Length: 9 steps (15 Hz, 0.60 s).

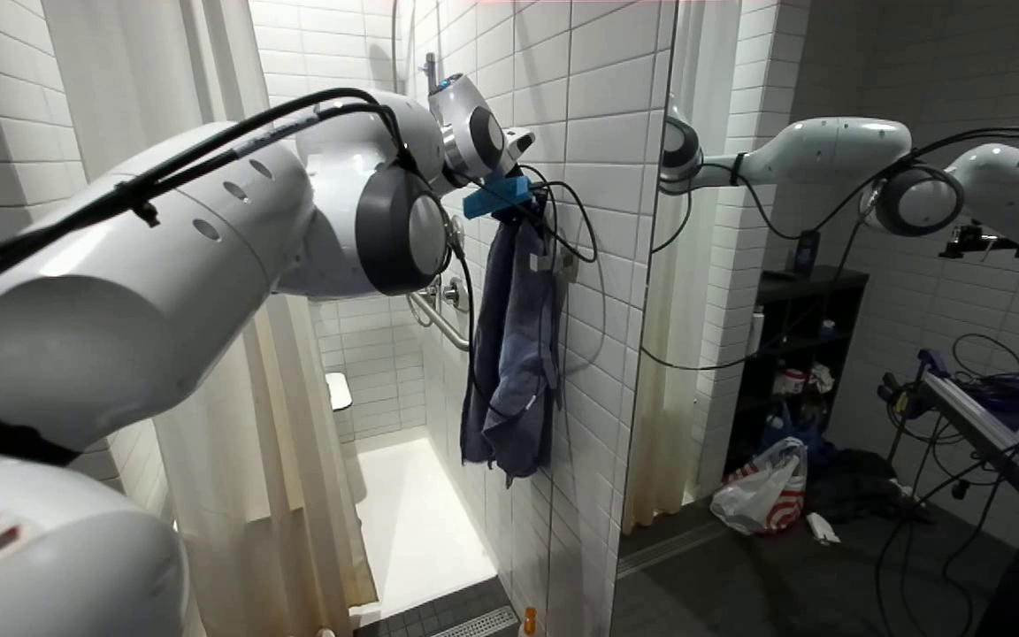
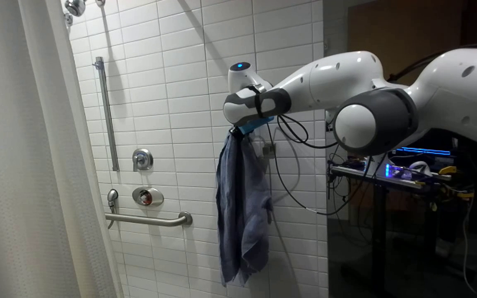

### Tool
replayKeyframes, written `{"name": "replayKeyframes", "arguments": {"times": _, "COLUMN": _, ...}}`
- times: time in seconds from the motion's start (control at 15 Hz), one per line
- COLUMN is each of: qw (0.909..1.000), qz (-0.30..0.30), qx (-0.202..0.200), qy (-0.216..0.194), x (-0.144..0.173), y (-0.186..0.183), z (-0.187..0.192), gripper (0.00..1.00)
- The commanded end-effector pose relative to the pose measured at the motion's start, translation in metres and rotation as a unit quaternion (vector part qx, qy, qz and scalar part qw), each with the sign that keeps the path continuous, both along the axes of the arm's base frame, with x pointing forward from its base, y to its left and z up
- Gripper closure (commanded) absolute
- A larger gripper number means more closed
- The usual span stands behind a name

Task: Move the towel to the left.

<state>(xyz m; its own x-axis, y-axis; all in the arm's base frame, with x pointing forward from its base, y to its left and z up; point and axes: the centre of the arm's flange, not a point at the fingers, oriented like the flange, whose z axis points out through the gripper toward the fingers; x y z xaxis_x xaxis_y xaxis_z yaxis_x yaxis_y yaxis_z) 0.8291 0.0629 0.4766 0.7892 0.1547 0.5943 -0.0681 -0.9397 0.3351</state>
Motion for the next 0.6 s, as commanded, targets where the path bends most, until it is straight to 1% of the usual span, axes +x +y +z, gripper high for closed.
{"name": "replayKeyframes", "arguments": {"times": 0.0, "qw": 0.9994, "qz": 0.004, "qx": -0.033, "qy": -0.010, "x": 0.026, "y": 0.029, "z": 0.016, "gripper": 0.98}}
{"name": "replayKeyframes", "arguments": {"times": 0.2, "qw": 0.9994, "qz": 0.009, "qx": -0.033, "qy": -0.005, "x": 0.027, "y": 0.047, "z": 0.022, "gripper": 0.98}}
{"name": "replayKeyframes", "arguments": {"times": 0.53, "qw": 0.9997, "qz": 0.000, "qx": -0.026, "qy": 0.002, "x": 0.030, "y": 0.054, "z": 0.033, "gripper": 0.98}}
